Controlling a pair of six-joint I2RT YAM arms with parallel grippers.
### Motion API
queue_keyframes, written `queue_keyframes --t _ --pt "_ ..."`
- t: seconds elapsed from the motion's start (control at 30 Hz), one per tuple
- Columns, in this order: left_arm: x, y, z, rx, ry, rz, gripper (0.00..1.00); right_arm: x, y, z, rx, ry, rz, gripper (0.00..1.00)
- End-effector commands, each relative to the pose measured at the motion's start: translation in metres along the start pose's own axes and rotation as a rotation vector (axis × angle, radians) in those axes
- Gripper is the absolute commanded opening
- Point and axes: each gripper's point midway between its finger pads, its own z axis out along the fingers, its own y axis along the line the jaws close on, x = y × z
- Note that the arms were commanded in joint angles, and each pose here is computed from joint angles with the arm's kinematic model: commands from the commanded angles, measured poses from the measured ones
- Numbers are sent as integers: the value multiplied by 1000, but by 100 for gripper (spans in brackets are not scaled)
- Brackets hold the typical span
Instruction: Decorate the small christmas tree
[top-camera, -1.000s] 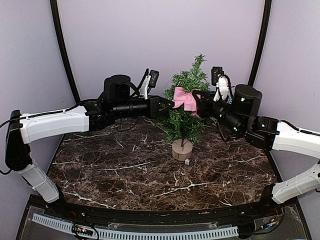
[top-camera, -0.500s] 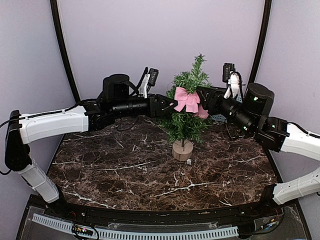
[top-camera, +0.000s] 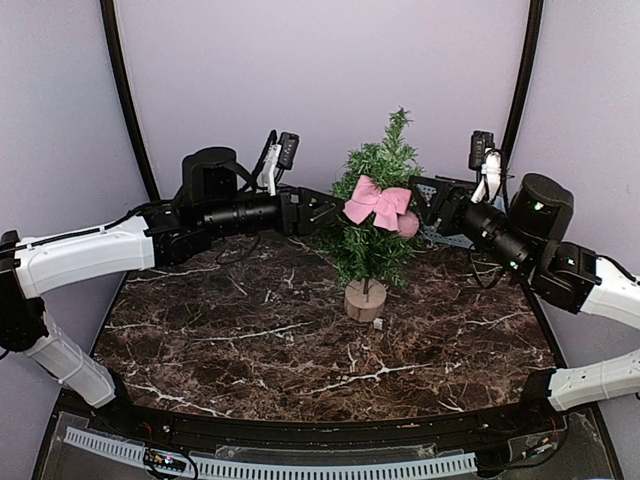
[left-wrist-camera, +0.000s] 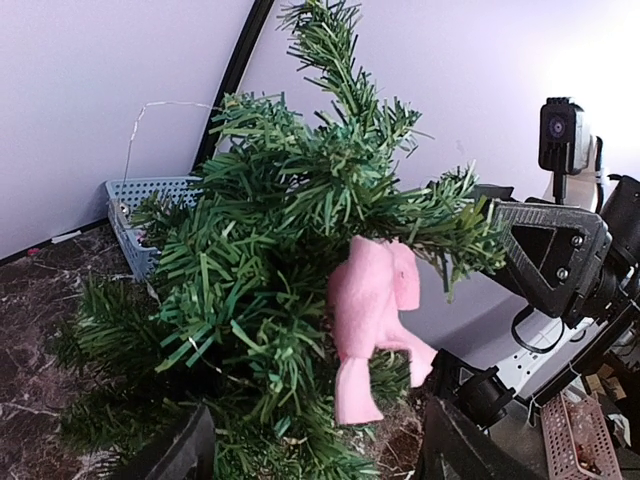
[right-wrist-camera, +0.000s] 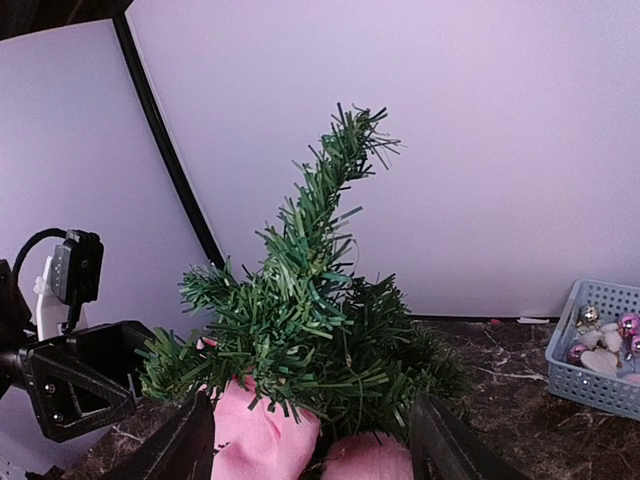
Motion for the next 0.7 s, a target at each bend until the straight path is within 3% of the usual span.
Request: queue_keyframes --t 0.0,0.33,0.5,0.67 --pt "-11 -4 -31 -46 -16 51 76 -14 -9 -18 16 -29 26 70" --pt "-22 3 -63 -118 -9 54 81 -19 -41 -31 185 -8 14 78" --pt "-17 41 -80 -211 44 20 82 -18 -76 -25 302 48 14 85" --pt "-6 88 -101 -297 118 -8 83 -2 -131 -3 396 185 82 85"
